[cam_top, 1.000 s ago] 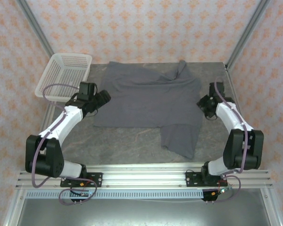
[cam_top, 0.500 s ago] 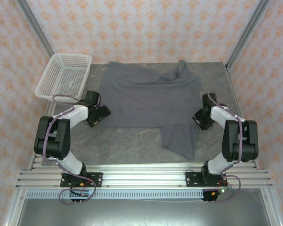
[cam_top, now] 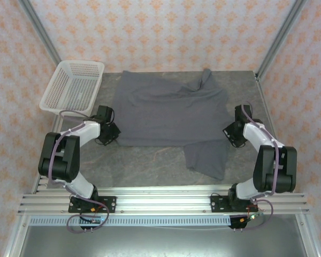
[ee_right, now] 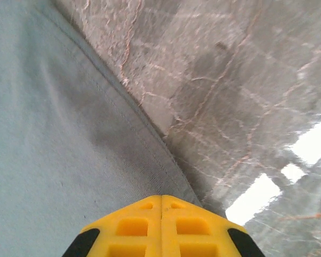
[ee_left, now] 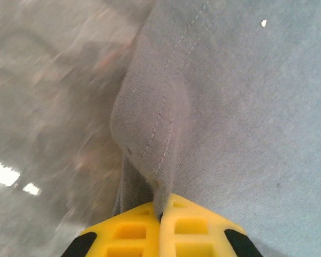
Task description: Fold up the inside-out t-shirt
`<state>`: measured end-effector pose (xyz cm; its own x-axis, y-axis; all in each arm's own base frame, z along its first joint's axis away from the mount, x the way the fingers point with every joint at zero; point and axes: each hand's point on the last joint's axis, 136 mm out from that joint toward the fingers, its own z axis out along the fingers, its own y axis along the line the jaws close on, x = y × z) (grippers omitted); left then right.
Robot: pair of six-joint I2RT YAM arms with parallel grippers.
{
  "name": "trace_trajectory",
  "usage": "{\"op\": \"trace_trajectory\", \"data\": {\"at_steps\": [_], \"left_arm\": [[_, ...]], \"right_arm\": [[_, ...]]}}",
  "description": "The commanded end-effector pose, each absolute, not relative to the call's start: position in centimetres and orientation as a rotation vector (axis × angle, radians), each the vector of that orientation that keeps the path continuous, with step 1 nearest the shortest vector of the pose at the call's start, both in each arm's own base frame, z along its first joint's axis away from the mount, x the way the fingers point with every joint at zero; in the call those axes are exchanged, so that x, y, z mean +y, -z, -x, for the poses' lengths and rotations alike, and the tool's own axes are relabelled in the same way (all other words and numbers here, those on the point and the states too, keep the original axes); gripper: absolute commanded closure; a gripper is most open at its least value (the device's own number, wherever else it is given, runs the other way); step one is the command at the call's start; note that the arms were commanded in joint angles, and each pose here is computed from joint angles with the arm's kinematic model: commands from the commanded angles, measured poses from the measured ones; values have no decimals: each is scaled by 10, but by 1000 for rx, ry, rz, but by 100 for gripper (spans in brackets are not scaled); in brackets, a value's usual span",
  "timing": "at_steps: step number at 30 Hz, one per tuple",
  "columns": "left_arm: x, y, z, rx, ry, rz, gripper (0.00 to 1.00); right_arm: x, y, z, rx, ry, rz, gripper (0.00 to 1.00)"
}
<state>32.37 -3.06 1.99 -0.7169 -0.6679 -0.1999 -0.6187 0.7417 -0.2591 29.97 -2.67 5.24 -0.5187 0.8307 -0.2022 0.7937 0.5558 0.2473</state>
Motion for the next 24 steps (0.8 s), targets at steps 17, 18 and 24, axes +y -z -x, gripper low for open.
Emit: {"op": "trace_trajectory", "data": {"at_steps": [17, 18, 24], "left_arm": [[-19, -78, -260, 2616, 221, 964, 33], [-18, -78, -254, 2624, 210, 972, 32], [-20, -63, -234, 2657, 227, 980, 26]], "right_arm": [[-31, -69, -193, 2459, -74, -1475, 55], [-27, -65, -185, 2470, -91, -1490, 55], [12, -43, -193, 2583, -390, -1364, 54]]}}
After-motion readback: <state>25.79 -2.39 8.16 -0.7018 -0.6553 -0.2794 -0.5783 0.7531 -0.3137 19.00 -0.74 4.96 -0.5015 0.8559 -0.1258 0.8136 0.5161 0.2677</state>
